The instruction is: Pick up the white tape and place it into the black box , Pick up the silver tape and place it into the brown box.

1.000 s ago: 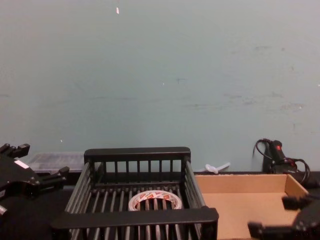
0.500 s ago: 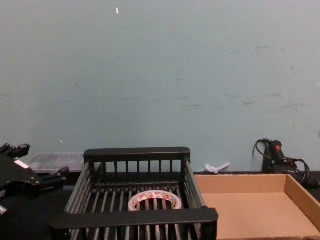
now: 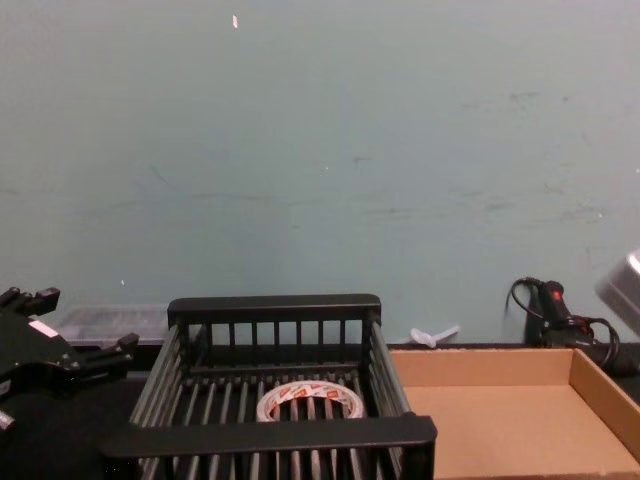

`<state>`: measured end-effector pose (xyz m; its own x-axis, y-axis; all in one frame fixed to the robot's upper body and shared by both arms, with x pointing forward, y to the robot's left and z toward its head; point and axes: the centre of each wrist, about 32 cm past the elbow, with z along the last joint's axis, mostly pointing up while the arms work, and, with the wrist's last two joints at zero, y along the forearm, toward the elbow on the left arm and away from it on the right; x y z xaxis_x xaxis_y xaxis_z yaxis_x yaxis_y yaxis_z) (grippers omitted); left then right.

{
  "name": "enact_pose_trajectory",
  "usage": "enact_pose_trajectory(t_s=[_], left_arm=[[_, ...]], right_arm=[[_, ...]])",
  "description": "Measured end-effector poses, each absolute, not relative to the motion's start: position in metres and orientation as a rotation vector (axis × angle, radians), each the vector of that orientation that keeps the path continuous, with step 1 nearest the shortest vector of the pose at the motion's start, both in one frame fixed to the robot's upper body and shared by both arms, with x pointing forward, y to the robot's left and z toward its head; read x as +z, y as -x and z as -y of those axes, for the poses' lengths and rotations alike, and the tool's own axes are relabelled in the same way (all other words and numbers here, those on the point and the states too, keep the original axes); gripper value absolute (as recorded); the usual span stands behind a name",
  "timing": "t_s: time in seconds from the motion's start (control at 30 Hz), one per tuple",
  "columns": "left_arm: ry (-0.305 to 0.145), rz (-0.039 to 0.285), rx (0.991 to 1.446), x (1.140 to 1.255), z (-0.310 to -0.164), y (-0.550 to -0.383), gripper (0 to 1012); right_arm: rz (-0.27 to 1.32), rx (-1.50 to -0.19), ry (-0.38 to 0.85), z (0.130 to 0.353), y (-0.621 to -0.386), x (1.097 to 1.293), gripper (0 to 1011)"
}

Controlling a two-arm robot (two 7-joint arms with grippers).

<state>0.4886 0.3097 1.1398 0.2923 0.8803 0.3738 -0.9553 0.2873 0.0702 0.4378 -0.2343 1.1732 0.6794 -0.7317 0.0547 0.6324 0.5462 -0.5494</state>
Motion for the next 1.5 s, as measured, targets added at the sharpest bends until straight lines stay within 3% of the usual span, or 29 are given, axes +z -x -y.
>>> enact_pose_trajectory(t_s=[0.8,1.07,1.5], left_arm=[[-0.304,0.285,1.248,1.1398,-0.3097,-0.4886,1001],[-0.304,0.285,1.248,1.1398,-0.3097,-0.4886,1001],[-0.305,0.285,1.248,1.1398,-0.3097,-0.4886,1001]], right_arm=[[-0.195,-0.793,0.601,0.2272,-0.4415,1.1690,996],[-0.195,-0.794,0.600,0.2276,-0.4415,1.1690,836],[-0.195,-0.794,0.598,0.2280,-0.4413,1.1692,419]])
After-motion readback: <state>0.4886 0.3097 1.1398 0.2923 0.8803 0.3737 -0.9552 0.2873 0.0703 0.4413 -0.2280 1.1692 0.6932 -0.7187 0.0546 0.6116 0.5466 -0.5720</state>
